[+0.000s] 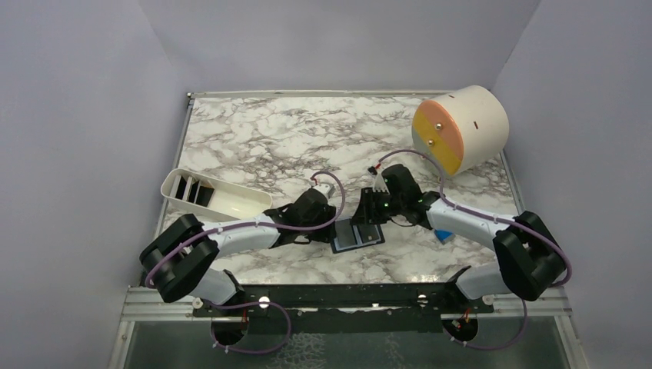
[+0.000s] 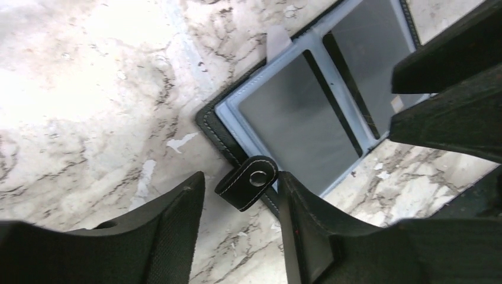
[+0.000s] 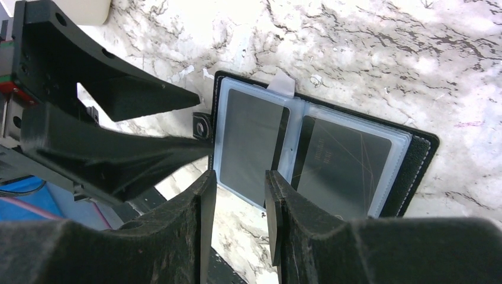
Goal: Put the credit cards into the card holder
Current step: Turn over the card holder at the center of the board.
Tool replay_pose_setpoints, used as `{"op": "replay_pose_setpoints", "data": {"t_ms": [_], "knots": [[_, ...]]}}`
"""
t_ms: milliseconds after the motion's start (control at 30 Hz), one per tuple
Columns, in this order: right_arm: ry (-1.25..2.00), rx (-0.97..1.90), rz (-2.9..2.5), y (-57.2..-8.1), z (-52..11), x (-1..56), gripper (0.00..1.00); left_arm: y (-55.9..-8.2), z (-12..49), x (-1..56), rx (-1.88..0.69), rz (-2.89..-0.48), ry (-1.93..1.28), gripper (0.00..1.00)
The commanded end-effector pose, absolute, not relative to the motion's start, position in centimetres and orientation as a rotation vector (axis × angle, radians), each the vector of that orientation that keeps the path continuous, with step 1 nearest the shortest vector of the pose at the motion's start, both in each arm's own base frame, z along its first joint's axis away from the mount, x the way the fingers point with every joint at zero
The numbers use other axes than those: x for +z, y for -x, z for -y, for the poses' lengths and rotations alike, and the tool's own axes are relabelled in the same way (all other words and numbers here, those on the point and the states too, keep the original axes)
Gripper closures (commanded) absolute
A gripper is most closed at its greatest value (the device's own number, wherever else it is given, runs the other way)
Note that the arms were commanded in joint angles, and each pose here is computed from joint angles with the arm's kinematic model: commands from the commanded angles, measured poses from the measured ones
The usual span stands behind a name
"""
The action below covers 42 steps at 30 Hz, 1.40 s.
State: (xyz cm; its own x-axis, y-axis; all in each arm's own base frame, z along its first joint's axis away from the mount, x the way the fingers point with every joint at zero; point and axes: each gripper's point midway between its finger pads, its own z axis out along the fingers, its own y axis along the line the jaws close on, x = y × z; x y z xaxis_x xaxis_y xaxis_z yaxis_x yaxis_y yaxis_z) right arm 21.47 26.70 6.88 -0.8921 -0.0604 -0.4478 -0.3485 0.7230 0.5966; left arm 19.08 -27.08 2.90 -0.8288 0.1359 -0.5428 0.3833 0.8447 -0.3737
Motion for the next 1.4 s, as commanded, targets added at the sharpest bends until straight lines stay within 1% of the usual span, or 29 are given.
{"op": "replay_pose_setpoints", "data": {"t_ms": [0, 167, 300, 400, 600, 867, 1367], "knots": [[0.322, 0.930, -2.508, -21.5, -26.0, 7.2, 0.63, -20.0, 25.9, 2.9, -0.546, -2.484, -0.363, 0.55], [0.315, 0.923, -2.503, -21.3, -26.0, 7.4, 0.63, -20.0, 26.2, 4.4, -0.605, -2.438, -0.342, 0.78], [0.324, 0.903, -2.511, -20.9, -26.4, 7.4, 0.59, -19.7, 26.9, 6.1, -0.710, -2.381, -0.313, 0.99], [0.339, 0.883, -2.516, -20.5, -26.8, 7.1, 0.57, -19.4, 27.6, 7.3, -0.808, -2.336, -0.283, 1.00], [0.408, 0.875, -2.517, -19.2, -27.6, 6.9, 0.52, -19.2, 28.3, 9.2, -0.914, -2.284, -0.225, 1.00], [0.460, 0.869, -2.465, -19.1, -27.4, 8.1, 0.44, -18.8, 28.2, 10.0, -0.965, -2.254, -0.189, 1.00], [0.553, 0.979, -2.418, -17.2, -30.2, 9.6, 0.39, -19.0, 28.3, 11.9, -1.050, -2.166, -0.112, 1.00]]}}
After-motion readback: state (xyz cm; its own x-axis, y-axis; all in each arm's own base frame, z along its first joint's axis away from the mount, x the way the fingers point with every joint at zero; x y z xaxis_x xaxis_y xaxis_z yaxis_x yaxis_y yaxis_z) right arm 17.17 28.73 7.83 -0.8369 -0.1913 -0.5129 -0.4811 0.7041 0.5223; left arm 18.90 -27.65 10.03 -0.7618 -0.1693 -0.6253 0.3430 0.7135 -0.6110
